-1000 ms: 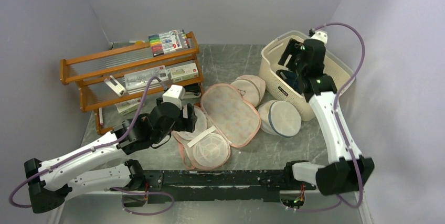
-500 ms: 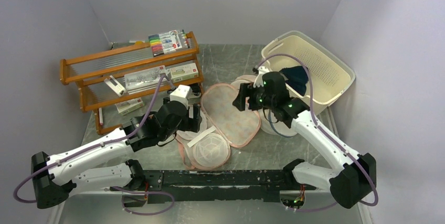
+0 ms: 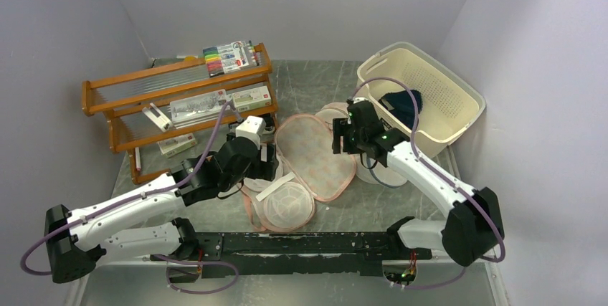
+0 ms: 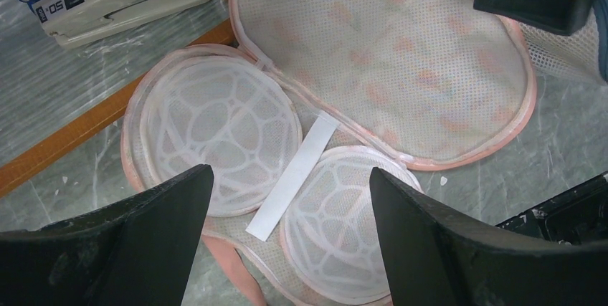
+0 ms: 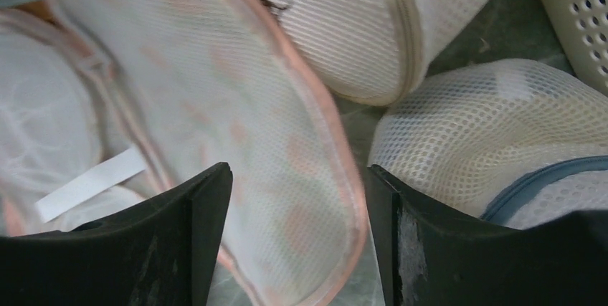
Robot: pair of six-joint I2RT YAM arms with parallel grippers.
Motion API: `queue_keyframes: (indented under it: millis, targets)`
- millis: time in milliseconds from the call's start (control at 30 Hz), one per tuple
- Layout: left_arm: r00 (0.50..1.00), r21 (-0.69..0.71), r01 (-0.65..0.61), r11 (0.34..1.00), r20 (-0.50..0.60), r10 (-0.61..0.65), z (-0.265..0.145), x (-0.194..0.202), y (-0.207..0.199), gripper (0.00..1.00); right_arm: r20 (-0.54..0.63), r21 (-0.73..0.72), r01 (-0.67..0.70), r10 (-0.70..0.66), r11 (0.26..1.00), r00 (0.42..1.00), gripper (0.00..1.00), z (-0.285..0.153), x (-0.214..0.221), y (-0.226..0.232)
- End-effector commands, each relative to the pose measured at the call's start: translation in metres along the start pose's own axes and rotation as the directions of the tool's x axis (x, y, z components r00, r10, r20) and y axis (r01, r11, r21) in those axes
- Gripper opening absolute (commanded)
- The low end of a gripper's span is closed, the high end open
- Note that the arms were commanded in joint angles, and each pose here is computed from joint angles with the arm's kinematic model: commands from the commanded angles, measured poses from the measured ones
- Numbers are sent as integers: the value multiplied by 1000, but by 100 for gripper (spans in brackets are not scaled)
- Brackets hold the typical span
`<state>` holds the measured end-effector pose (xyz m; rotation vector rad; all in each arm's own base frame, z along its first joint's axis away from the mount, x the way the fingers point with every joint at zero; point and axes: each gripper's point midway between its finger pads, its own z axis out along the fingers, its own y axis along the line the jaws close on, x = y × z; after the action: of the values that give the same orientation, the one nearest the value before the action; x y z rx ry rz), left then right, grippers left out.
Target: Unzip the laundry bag and remove the bra
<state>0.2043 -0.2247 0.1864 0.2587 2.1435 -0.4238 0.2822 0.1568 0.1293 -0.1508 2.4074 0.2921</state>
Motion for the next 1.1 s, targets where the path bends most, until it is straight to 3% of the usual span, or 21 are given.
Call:
queue_keyframes:
  millis: [0,200,333,767,900,1067]
  targets:
    - [999,24,32,999,35,-32,-9,-14,-2,92,-28,146,17,-13,989,1000,67,6,2,-27]
    - [999,19,37,999,31,-37,-10,-10,0,93,-79,141,47,-36,989,996,61,19,16,-28]
    - [999,24,28,999,27,-29,-8,-11,-3,92,-52,78,48,-44,996,998,55,21,11,-17]
    - [999,31,31,999,17,-32,-7,-9,-4,92,-66,114,82,-75,990,995,53,44,15,-24]
    - [999,29,31,999,18,-32,-8,-11,-5,92,-65,67,74,-70,995,995,43,47,13,-14]
    - [999,31,34,999,19,-35,-9,-12,-4,92,-17,13,65,-65,998,998,14,32,-2,-3]
